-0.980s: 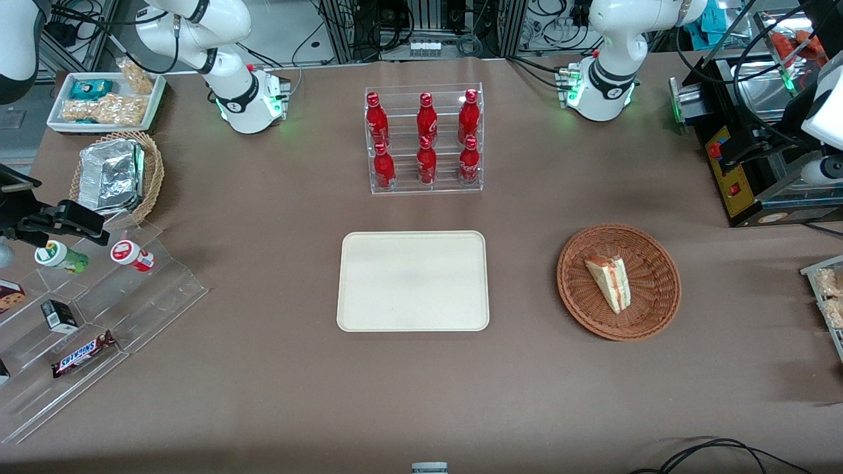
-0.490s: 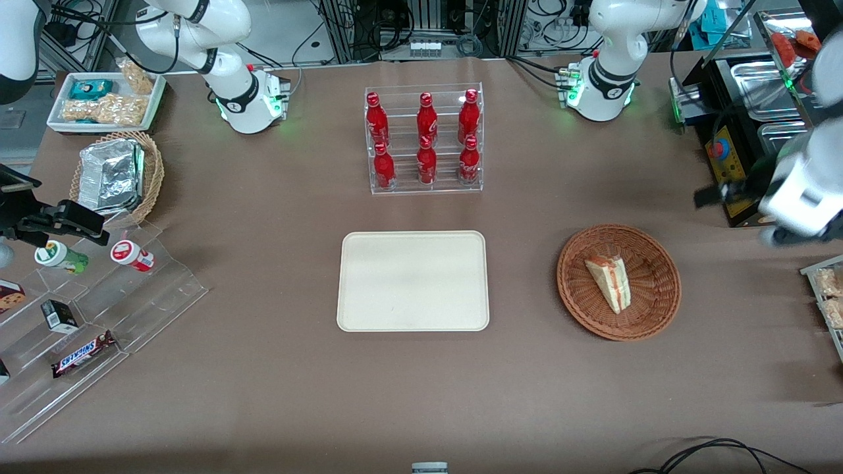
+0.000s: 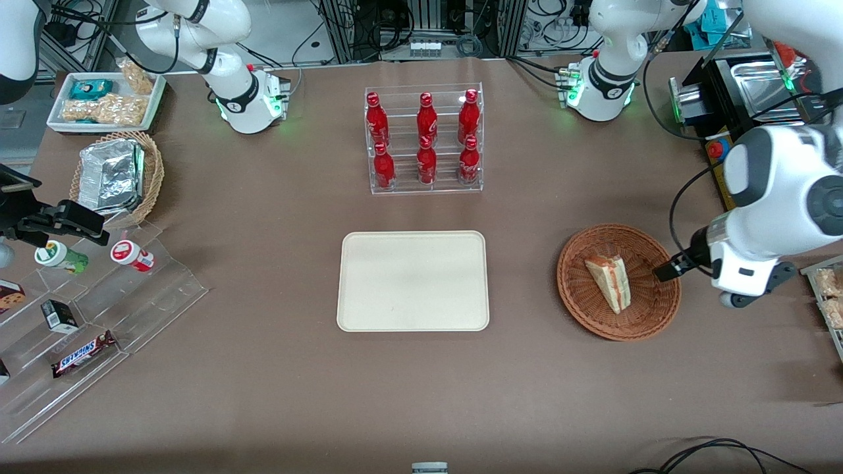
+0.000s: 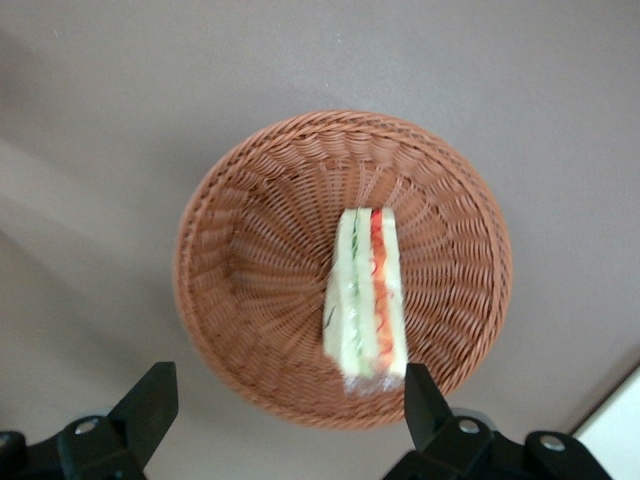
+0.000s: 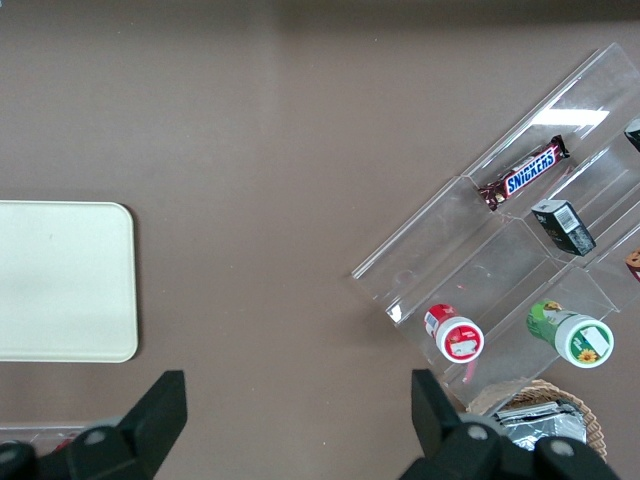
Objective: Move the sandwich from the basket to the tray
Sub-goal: 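Lower the left gripper and close it on the wrapped sandwich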
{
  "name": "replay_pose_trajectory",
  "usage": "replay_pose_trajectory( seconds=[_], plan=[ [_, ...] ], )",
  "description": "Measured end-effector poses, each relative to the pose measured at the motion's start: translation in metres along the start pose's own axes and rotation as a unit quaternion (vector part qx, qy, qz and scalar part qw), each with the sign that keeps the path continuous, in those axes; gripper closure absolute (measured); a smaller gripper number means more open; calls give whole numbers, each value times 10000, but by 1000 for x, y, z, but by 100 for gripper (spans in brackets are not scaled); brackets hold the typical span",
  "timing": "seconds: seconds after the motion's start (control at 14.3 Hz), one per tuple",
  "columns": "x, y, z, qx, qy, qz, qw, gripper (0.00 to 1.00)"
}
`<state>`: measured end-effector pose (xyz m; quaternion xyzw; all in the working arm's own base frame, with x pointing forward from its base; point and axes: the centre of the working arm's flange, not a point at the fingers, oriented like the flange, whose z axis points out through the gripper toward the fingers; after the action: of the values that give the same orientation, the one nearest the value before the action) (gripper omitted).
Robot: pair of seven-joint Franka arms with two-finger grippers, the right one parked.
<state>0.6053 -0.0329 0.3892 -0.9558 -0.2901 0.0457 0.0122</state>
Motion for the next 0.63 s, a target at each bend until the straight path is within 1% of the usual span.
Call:
replay_pose_trajectory(
  seconds=[0.21, 0.28, 0.49, 0.63],
  plan=[
    [-21, 12, 48, -161, 179, -184, 9995, 0],
    [-29, 15, 61, -171, 187, -159, 9996, 0],
    [-50, 26, 82, -89, 100, 6, 9999, 0],
    [-60, 34, 97, -125, 125, 109, 9998, 0]
  ],
)
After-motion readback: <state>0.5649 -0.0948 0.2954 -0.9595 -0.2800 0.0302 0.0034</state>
